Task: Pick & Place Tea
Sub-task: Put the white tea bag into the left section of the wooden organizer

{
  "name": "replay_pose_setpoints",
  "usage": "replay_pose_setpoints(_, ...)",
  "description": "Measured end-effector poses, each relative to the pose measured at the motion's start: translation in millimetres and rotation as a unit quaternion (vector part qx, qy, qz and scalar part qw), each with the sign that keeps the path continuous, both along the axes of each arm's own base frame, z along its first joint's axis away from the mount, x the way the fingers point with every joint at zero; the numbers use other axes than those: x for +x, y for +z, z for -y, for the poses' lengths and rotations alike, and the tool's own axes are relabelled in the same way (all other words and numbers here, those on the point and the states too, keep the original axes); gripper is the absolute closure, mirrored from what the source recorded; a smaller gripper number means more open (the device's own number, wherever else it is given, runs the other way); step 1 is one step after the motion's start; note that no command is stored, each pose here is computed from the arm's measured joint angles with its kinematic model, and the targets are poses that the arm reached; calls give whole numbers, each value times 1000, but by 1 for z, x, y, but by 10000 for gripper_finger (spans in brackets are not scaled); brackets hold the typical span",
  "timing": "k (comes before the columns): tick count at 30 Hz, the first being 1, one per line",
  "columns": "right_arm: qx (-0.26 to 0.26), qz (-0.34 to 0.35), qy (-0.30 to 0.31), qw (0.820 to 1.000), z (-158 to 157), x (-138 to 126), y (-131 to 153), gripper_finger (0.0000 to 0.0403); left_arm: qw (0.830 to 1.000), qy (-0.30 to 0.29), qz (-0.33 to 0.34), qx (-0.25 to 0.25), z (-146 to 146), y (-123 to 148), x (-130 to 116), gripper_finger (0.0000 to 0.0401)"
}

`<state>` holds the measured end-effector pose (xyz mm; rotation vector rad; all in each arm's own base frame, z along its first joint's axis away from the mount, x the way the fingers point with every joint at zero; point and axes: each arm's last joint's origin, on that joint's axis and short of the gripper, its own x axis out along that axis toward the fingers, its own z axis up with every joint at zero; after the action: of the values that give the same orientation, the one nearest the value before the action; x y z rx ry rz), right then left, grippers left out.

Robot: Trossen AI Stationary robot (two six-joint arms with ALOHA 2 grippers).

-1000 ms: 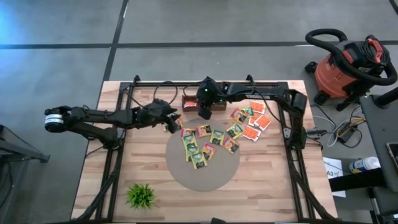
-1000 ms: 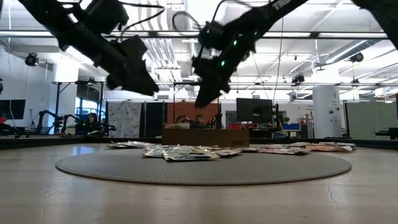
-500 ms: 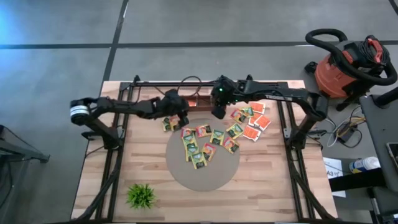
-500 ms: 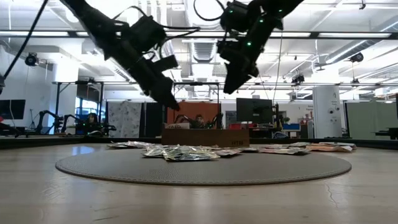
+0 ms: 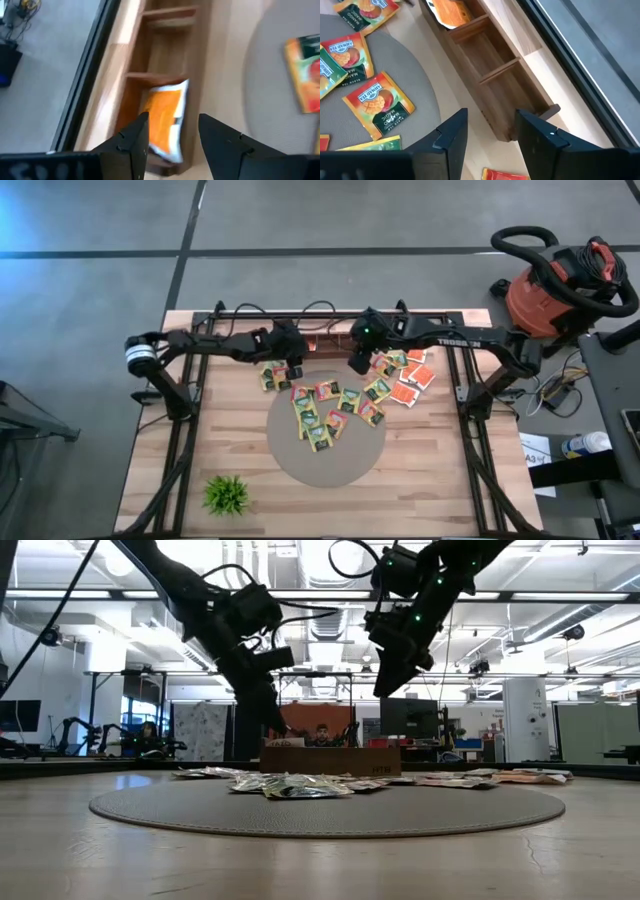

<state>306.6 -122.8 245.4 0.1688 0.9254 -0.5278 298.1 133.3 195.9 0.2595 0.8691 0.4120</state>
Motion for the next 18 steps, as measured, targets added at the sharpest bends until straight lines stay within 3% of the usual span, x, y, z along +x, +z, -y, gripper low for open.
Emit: replay_pose_setpoints(18, -5, 5, 5, 1000, 0, 0, -5, 255, 999, -38, -35, 12, -19, -10, 5, 297)
